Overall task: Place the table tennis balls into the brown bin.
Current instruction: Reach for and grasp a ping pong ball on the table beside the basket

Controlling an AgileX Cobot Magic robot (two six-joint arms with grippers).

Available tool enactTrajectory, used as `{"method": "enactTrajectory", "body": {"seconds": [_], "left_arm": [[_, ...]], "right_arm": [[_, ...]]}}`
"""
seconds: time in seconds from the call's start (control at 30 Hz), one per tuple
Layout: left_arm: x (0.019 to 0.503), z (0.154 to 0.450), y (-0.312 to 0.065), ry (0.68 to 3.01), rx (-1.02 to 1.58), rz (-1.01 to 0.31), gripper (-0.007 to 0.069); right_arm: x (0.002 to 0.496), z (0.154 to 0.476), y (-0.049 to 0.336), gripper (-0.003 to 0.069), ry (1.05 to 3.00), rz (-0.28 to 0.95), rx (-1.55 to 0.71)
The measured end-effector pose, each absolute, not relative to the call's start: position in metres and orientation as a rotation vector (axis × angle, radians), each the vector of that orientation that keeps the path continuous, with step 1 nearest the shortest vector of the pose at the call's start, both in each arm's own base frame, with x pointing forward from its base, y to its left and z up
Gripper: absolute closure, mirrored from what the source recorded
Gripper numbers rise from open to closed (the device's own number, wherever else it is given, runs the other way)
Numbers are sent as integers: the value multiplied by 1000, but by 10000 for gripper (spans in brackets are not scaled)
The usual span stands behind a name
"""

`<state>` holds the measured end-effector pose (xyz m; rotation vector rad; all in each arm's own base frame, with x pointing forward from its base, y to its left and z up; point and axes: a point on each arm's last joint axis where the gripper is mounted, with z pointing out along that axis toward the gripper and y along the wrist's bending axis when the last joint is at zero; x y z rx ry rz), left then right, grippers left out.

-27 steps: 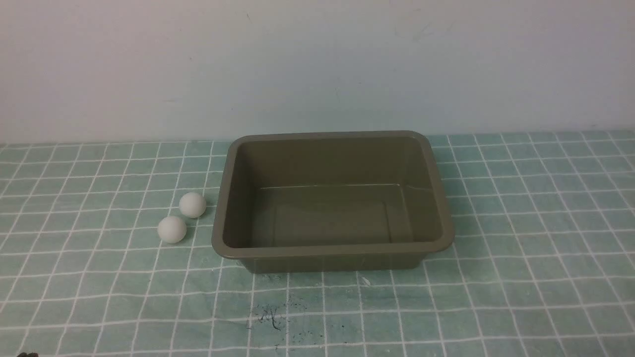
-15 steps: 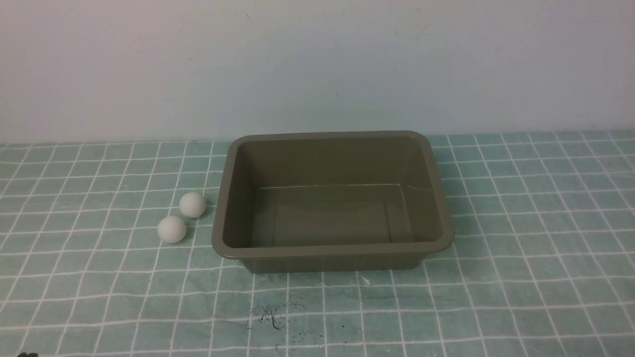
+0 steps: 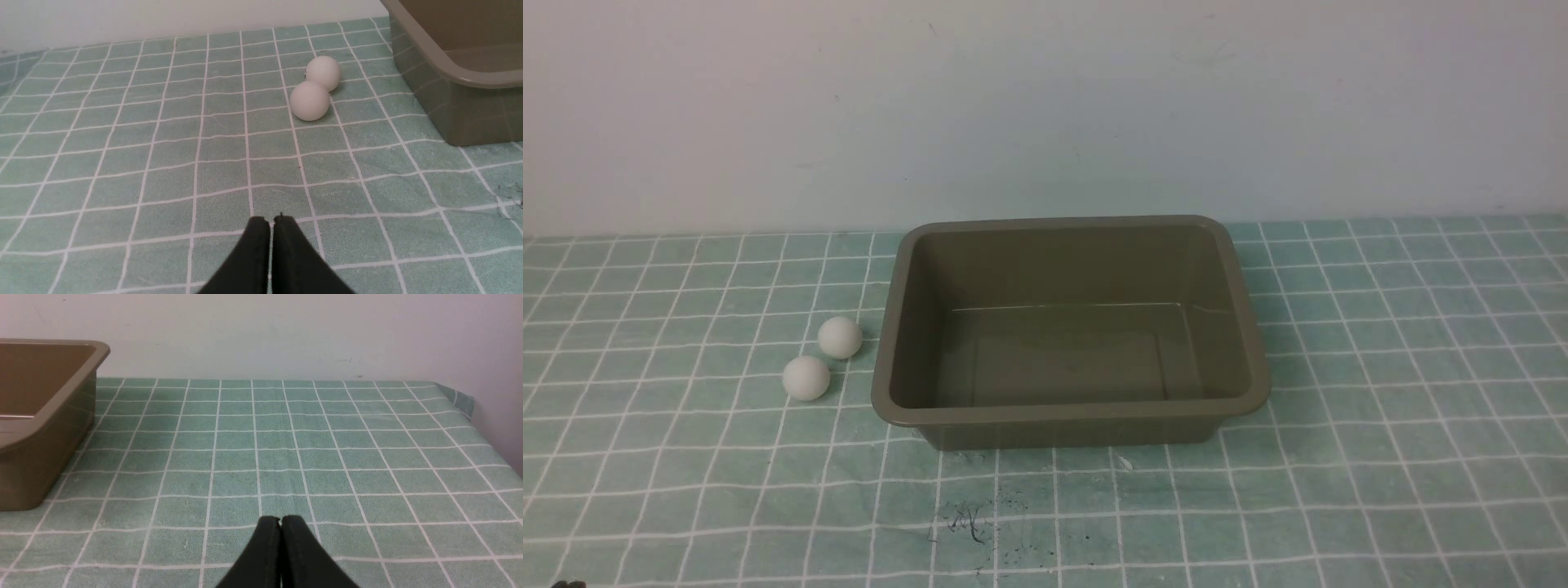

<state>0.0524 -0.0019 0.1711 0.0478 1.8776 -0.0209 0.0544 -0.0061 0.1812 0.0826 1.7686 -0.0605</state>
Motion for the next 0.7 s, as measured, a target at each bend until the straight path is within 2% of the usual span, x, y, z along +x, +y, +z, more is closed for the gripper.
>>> {"method": "enactTrajectory", "body": {"seconds": [0.2, 0.27, 0.37, 0.47, 0.57, 0.7], "left_arm": [[53, 172, -2, 1863, 45, -19, 630], [54, 176, -4, 1821, -66, -143, 630], [56, 186, -7, 1690, -316, -421, 630], [56, 193, -7, 1602, -411, -525, 630], [56, 211, 0, 1376, -485, -618, 630], [48, 238, 14, 1039, -514, -542, 630]], "right_arm": [[54, 181, -6, 668, 1769, -61, 83], [54, 181, -6, 668, 1769, -61, 83], [54, 181, -6, 668, 1769, -61, 83], [54, 181, -6, 668, 1769, -61, 83], [54, 181, -6, 668, 1769, -61, 83], [54, 181, -6, 668, 1769, -61, 83]]}}
